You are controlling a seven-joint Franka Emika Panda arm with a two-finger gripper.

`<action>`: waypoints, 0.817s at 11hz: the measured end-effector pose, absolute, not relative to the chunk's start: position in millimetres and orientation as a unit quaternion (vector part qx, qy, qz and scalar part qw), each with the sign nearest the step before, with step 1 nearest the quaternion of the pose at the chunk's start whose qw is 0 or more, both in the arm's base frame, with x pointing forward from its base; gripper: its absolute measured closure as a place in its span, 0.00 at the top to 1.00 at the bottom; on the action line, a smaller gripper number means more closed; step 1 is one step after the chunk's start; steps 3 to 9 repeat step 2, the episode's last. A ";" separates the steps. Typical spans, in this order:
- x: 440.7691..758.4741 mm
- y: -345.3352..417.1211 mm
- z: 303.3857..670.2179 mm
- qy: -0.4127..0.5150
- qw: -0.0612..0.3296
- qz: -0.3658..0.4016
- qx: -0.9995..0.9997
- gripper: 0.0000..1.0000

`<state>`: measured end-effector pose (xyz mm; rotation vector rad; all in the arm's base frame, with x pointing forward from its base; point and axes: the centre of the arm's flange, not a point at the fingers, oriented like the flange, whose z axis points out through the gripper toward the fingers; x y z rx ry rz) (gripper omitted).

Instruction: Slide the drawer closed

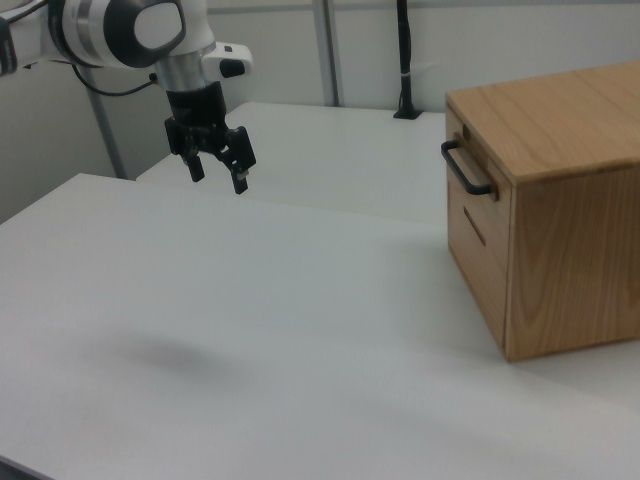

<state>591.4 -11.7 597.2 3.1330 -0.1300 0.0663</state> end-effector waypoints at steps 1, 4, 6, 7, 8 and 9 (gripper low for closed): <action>589.4 -11.6 594.6 -0.027 0.003 0.018 0.999 1.00; 588.8 -11.8 589.9 -0.013 0.003 0.013 1.000 1.00; 588.8 -11.8 589.9 -0.013 0.003 0.013 1.000 1.00; 588.8 -11.8 589.9 -0.013 0.003 0.013 1.000 1.00; 588.8 -11.8 589.9 -0.013 0.003 0.013 1.000 1.00; 588.8 -11.8 589.9 -0.013 0.003 0.013 1.000 1.00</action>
